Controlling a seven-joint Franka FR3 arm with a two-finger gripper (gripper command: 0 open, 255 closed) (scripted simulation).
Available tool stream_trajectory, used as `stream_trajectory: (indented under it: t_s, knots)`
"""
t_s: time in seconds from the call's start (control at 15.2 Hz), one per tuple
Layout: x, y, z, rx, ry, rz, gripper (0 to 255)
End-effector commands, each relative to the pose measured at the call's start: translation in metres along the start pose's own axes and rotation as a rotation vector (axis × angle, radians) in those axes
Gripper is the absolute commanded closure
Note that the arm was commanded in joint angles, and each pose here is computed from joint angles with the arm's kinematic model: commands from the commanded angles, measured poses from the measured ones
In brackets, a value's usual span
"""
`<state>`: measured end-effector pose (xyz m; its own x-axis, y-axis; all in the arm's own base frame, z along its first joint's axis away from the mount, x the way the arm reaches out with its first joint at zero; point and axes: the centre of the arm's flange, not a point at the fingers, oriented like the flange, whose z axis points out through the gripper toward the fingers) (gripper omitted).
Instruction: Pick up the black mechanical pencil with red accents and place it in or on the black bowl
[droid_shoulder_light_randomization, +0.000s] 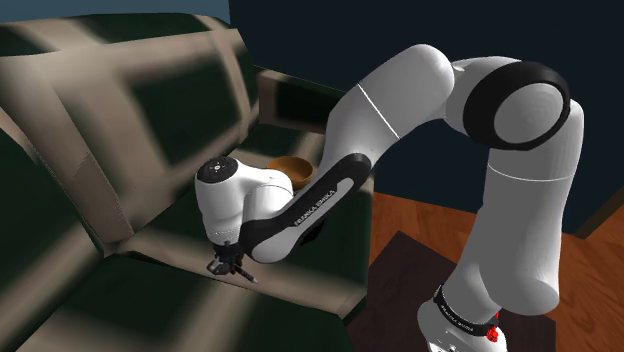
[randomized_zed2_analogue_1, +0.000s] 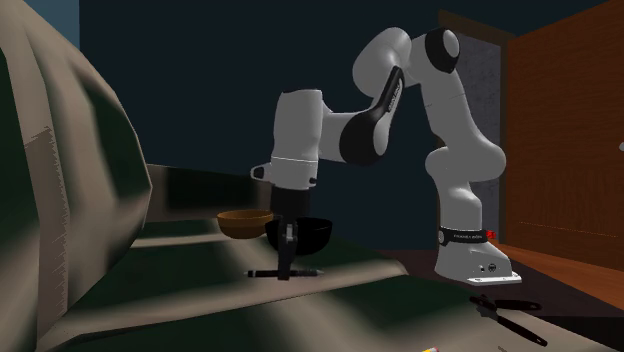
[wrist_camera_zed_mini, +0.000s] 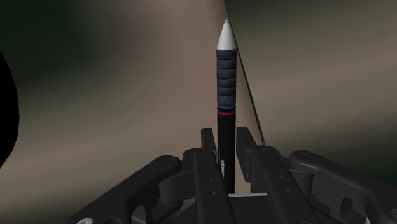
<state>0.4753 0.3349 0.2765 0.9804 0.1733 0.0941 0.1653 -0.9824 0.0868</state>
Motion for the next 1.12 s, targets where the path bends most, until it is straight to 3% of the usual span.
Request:
stream_trajectory:
  t_s: [0.0,1.06]
  knots:
    - [0.000,0.001,-0.010,0.000,-0.001,0.000,255]
    - [0.008,0.008,-0.094,0.000,-0.001,0.000,255]
